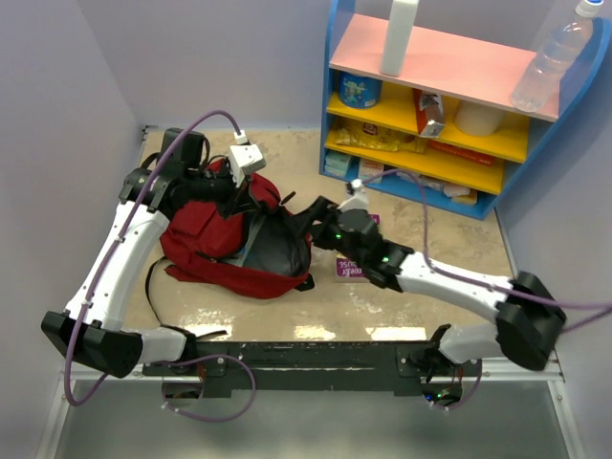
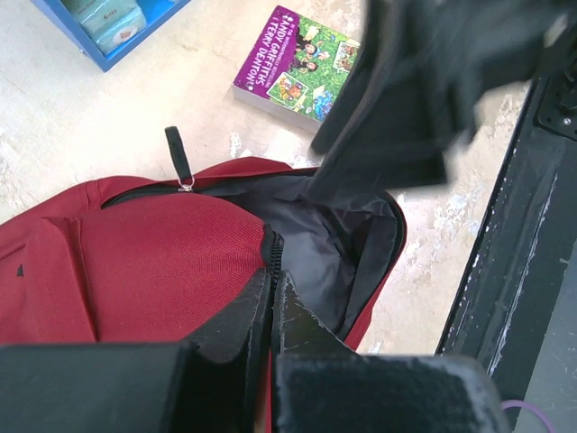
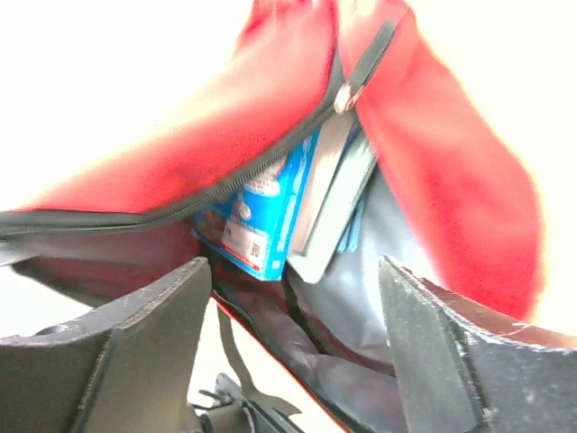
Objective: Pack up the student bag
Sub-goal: Place the book in the student bag, then pick up the book from the center of the board.
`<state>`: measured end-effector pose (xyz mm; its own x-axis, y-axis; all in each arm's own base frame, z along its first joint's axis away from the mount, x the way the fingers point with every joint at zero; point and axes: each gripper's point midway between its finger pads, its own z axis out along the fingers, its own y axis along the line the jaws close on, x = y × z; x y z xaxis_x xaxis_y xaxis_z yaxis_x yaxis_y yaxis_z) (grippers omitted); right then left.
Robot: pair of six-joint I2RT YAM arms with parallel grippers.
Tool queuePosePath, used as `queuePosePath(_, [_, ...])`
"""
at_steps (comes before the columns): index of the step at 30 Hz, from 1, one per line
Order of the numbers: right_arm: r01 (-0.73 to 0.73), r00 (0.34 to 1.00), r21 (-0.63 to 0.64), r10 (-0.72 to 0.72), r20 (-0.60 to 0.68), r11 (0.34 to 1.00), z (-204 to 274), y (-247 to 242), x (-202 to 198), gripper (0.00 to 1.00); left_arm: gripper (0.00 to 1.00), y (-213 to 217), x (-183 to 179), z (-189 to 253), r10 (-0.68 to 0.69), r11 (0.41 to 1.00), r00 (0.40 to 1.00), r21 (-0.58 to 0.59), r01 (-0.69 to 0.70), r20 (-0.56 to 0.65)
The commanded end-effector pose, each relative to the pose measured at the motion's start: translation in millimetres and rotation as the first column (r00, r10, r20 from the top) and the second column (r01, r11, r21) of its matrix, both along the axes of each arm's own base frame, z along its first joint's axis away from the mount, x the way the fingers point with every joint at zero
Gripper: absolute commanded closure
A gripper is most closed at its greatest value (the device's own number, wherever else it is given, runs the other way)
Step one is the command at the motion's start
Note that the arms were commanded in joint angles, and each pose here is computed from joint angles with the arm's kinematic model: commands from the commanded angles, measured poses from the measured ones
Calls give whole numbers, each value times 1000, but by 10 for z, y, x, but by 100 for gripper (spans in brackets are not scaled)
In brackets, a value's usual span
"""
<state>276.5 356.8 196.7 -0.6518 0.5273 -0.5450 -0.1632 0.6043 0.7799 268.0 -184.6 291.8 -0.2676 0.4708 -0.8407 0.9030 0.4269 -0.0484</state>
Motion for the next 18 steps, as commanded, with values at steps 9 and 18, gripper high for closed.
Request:
queuePosePath(9, [404, 899, -314, -436, -35, 859, -476, -2164, 69, 16, 95, -109, -71, 327, -41, 995, 996, -87, 47, 73])
queuePosePath(18, [397, 861, -399, -485, -150, 827, -1068, -2561, 122, 5, 40, -34, -56, 555, 21, 997, 994, -79, -13, 109])
